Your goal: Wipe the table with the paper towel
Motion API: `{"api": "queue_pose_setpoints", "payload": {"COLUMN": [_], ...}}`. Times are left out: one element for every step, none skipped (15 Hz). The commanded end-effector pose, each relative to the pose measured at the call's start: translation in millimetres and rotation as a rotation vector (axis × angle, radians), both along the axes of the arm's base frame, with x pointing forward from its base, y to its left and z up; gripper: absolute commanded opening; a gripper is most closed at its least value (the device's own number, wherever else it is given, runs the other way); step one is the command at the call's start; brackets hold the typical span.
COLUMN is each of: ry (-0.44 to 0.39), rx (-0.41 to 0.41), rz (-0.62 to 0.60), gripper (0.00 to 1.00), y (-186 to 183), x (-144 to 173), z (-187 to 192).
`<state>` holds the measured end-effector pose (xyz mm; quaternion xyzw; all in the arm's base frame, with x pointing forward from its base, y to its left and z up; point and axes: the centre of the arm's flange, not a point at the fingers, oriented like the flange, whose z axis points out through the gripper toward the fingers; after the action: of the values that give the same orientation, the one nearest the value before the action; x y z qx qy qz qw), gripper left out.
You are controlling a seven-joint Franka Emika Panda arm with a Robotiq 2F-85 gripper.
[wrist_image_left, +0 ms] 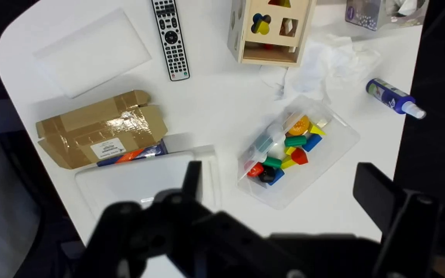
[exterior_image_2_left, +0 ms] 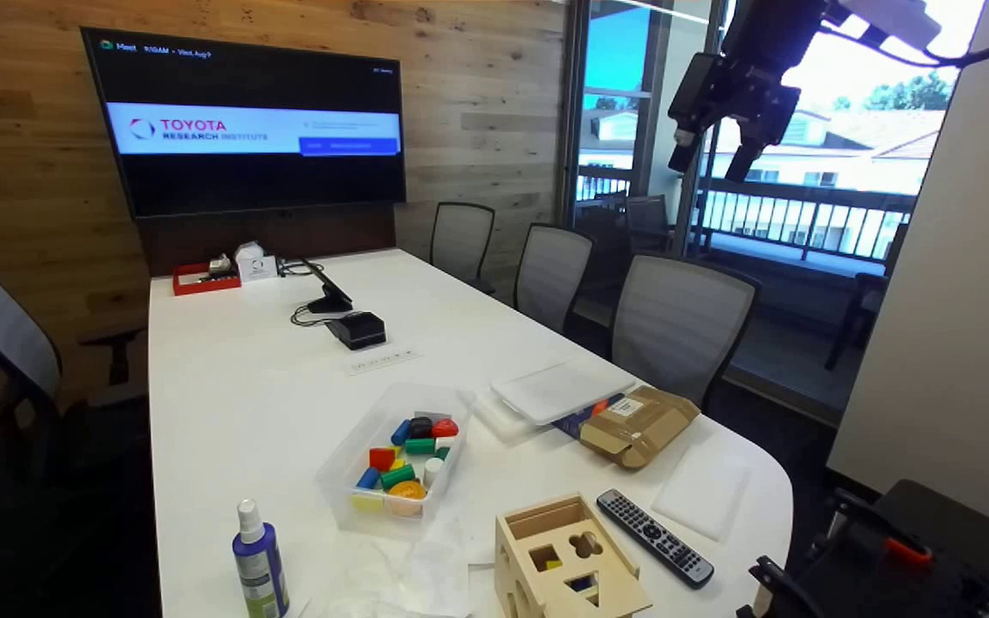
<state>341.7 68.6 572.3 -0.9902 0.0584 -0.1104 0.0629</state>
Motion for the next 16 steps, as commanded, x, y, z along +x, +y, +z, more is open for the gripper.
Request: {"api": "queue_pose_setpoints", "payload": {"ry": [0.054,0.061,0.061,0.07,0.08,0.088,0.102,0.116,0.134,0.148,0.161,0.173,0.184,0.192,0.198,0.207], "rx": [0.018,0.028,0.03,0.04,0.04,0.041,0.033,0.034,0.039,0.043,0.046,0.045,0.047,0.05,0.058,0.062], "rz": [-0.008,-0.014,-0.024,-0.022,-0.03,-0.036,-0.04,-0.043,-0.048,-0.055,-0.064,-0.076,-0.092,-0.107,-0.13,-0.157], "gripper": [1.0,1.0,1.0,1.0,1.0,1.0,1.0,1.0,1.0,1.0,1.0,1.0,1.0,1.0,1.0,1.0], "y": [15.5,22.6,33.8,44.8,61.1,77.3,96.1,112.8,132.5,148.9,168.5,185.0,202.9,216.3,230.2,240.0], "x": [51.6,64.1,78.6,91.0,104.8,116.3,127.0,135.2,141.6,145.0,147.3,147.8,147.7,146.9,146.6,146.0], "z": [-24.1,-33.7,-45.3,-55.3,-70.9,-85.0,-102.6,-118.3,-136.0,-150.0,-165.8,-178.1,-191.9,-202.8,-218.7,-230.9]}}
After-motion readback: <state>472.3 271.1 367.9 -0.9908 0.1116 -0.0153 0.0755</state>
